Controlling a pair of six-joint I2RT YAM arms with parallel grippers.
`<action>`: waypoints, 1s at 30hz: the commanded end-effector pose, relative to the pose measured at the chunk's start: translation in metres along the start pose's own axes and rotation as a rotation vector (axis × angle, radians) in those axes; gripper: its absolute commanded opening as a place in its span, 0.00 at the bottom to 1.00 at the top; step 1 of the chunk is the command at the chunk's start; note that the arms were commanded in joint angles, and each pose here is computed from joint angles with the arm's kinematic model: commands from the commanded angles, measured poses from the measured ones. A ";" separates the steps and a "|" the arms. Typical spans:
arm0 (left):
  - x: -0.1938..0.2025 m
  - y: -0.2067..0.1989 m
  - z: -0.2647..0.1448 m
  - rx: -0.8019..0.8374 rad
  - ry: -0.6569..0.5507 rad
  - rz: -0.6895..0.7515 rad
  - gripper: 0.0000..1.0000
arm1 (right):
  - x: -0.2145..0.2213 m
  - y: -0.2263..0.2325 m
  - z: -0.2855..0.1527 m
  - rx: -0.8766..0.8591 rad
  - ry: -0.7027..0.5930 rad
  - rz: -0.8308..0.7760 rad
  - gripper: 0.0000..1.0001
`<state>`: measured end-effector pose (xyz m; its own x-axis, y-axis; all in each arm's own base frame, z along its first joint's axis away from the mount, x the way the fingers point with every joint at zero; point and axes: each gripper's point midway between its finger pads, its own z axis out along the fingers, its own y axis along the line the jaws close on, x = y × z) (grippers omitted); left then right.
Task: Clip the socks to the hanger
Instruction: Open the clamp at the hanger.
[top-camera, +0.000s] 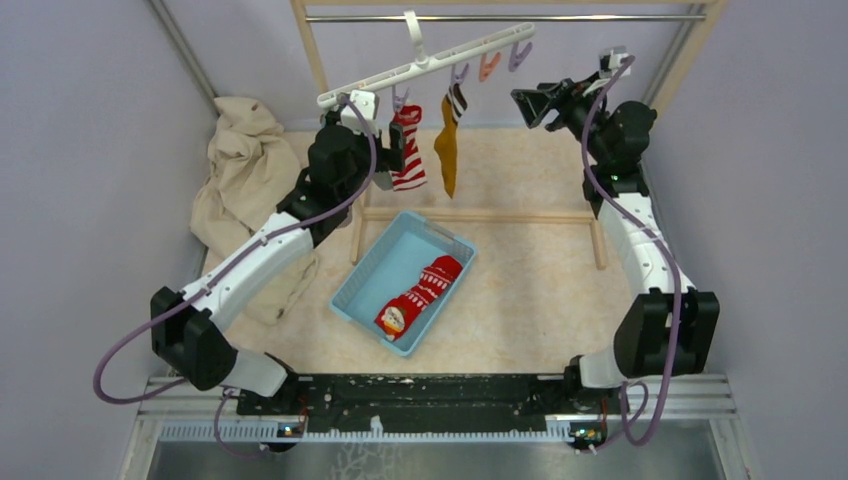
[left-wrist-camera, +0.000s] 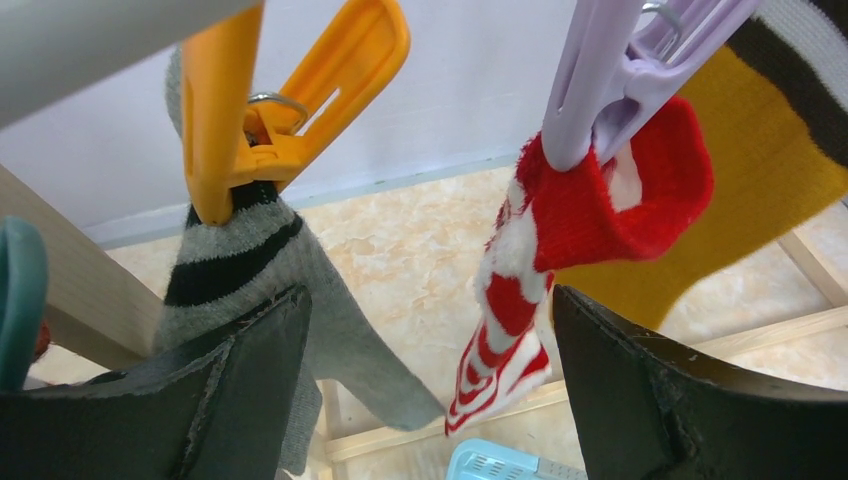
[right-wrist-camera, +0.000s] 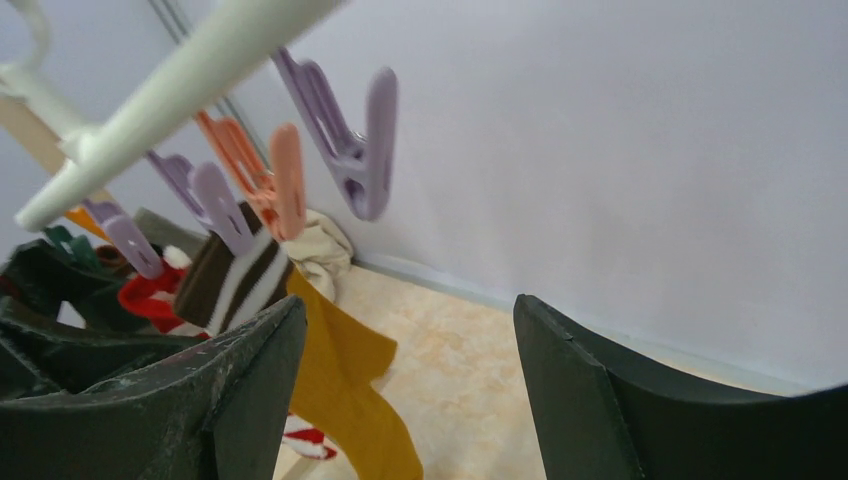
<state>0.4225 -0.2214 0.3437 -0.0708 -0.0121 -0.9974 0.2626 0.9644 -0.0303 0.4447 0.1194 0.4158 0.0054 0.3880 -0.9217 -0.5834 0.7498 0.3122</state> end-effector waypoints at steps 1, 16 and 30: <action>-0.009 0.001 0.004 0.002 -0.012 -0.019 0.94 | -0.056 0.048 0.008 -0.217 -0.132 -0.091 0.76; -0.019 -0.007 0.001 0.079 -0.034 -0.049 0.94 | -0.016 0.093 -0.001 -0.798 -0.141 -0.097 0.73; -0.025 -0.010 -0.001 0.101 -0.046 -0.050 0.93 | -0.022 0.089 0.015 -0.871 -0.239 -0.124 0.73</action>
<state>0.4233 -0.2330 0.3430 -0.0885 -0.0416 -0.9952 0.3426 0.9369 -0.0696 0.4209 0.1832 0.4460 0.0559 0.4774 -0.8769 -0.9851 0.1693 0.0294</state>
